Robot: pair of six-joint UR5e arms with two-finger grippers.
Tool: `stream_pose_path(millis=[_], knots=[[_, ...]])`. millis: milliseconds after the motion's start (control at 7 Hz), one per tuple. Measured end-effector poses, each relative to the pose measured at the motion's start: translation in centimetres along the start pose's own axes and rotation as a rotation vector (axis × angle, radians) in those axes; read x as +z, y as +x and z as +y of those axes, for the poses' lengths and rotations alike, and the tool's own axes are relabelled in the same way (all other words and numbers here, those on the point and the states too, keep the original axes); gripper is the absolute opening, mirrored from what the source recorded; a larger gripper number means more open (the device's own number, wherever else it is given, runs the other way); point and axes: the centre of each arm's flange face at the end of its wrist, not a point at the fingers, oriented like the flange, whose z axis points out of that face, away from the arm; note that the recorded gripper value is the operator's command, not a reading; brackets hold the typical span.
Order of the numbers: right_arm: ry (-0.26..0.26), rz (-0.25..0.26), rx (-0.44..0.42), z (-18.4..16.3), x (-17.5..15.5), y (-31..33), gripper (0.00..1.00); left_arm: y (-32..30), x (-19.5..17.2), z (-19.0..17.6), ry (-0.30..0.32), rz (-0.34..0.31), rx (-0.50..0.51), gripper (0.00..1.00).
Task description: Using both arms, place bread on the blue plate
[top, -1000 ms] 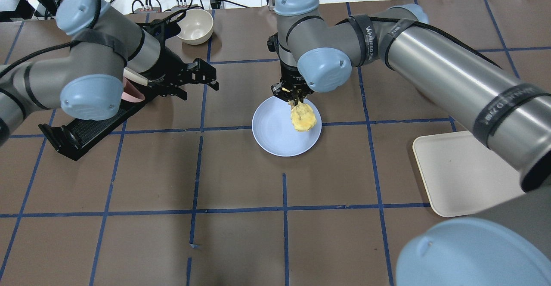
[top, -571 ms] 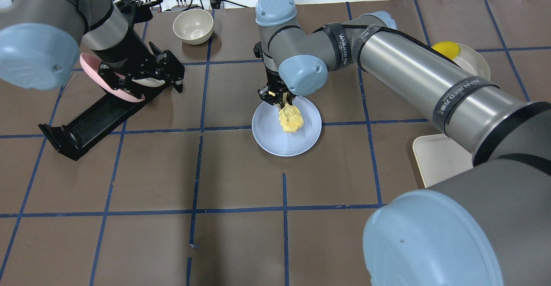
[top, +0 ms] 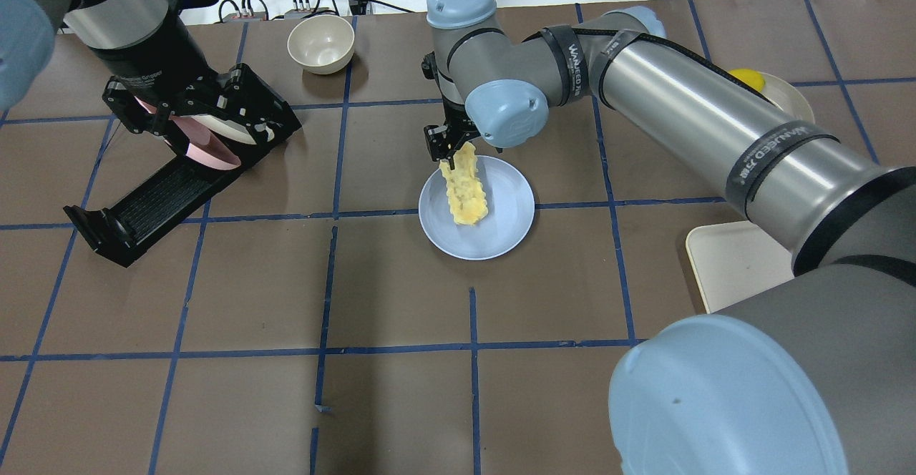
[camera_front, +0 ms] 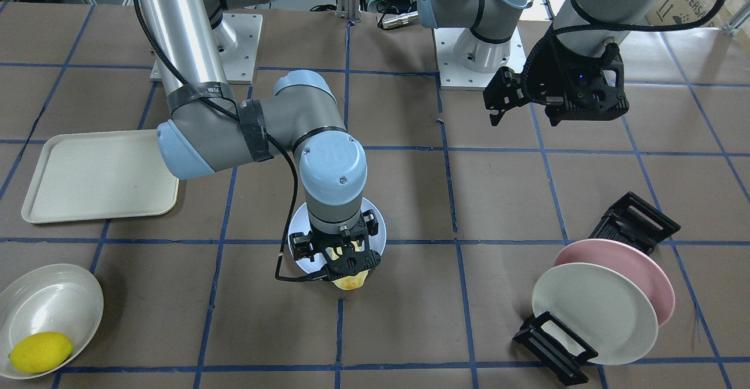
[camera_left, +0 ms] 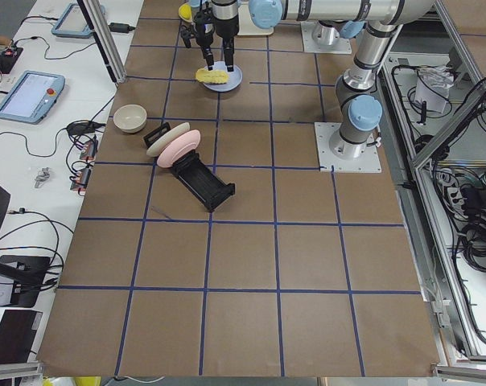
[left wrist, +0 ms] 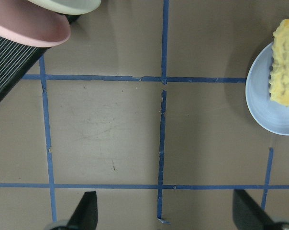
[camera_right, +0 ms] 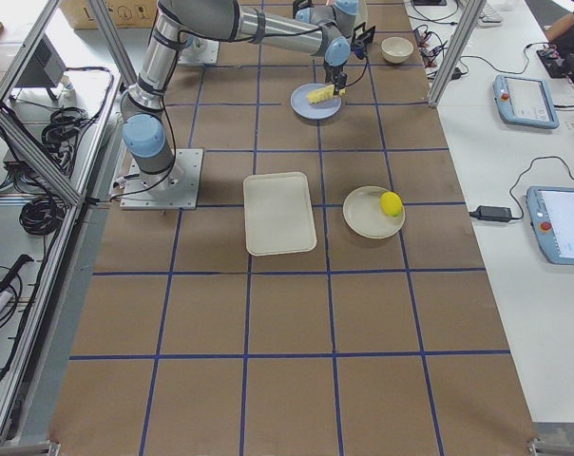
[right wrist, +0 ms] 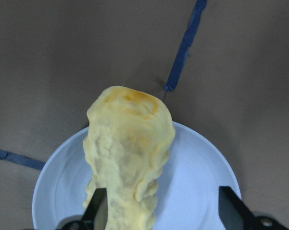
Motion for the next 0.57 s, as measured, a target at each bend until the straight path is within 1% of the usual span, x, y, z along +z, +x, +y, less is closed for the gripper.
stream_pose_path(millis=[143,286,429,571], knots=[[0.009,0.003,0.014,1.3,-3.2,1.4,1.0,0.1,-0.1,0.2,0.001,0.0,0.001,1.0],[0.016,0.008,0.038,3.6,-7.2,4.1,1.0,0.1,-0.1,0.3,-0.003,0.0,0.003,1.0],[0.04,0.011,0.07,6.7,-11.2,8.4,1.0,0.2,0.0,0.3,-0.008,0.0,0.004,1.0],[0.064,0.016,0.116,10.8,-14.4,13.1,1.0,0.4,0.0,0.5,-0.012,0.0,0.008,1.0]])
